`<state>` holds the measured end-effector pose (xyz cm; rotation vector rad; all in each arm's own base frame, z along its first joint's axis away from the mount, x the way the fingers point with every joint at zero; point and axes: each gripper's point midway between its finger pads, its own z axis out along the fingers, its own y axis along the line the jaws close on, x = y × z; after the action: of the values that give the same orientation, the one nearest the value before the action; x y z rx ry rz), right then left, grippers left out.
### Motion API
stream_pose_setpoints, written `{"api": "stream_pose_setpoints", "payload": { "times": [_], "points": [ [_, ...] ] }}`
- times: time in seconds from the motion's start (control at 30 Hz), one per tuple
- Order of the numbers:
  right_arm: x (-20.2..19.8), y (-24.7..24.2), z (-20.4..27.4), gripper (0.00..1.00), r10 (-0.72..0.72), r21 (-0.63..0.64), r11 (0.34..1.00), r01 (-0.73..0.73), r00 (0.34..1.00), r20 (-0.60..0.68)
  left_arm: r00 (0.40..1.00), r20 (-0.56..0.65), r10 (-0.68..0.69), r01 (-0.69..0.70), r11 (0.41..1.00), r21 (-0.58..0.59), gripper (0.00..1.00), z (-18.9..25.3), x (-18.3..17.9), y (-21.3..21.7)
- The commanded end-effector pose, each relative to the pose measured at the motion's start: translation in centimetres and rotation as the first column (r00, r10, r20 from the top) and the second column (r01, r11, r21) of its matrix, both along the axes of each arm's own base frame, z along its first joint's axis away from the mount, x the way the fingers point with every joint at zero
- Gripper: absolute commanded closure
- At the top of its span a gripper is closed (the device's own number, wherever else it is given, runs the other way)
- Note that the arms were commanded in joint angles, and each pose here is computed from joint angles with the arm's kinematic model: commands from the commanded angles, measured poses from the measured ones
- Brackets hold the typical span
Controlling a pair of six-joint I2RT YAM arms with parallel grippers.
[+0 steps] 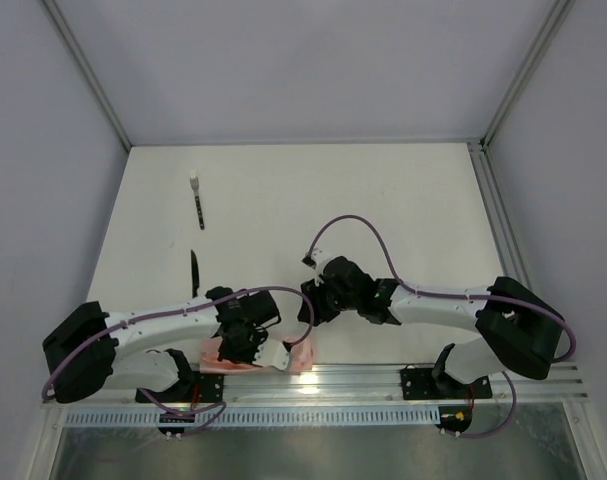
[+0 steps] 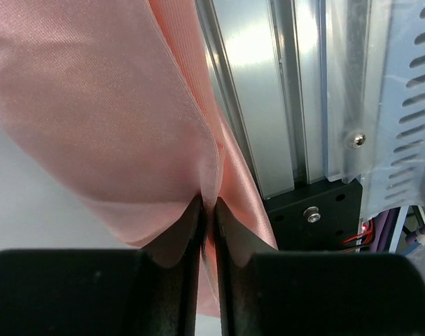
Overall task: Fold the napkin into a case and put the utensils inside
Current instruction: Smooth out the smaller rectangle-folded napkin at the center of the board.
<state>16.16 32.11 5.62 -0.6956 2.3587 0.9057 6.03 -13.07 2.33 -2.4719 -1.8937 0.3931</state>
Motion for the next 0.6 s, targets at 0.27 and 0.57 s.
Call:
{"api": "stream_pose_setpoints", "payload": {
  "times": [0.27, 0.57],
  "points": [
    [-2.8, 2.8, 1.3, 0.47, 0.294, 0.107, 0.95, -0.294, 0.956, 0.015, 0.999, -0.021, -0.027, 0.027, 0.999, -0.038, 0.85, 0.1, -0.6, -0.7],
    [-3.4, 6.7, -1.7, 0.47, 0.52, 0.117, 0.852, -0.51, 0.849, -0.087, 0.998, -0.031, -0.054, 0.054, 0.998, -0.025, 0.84, 0.0, -1.0, -0.6]
  ]
}}
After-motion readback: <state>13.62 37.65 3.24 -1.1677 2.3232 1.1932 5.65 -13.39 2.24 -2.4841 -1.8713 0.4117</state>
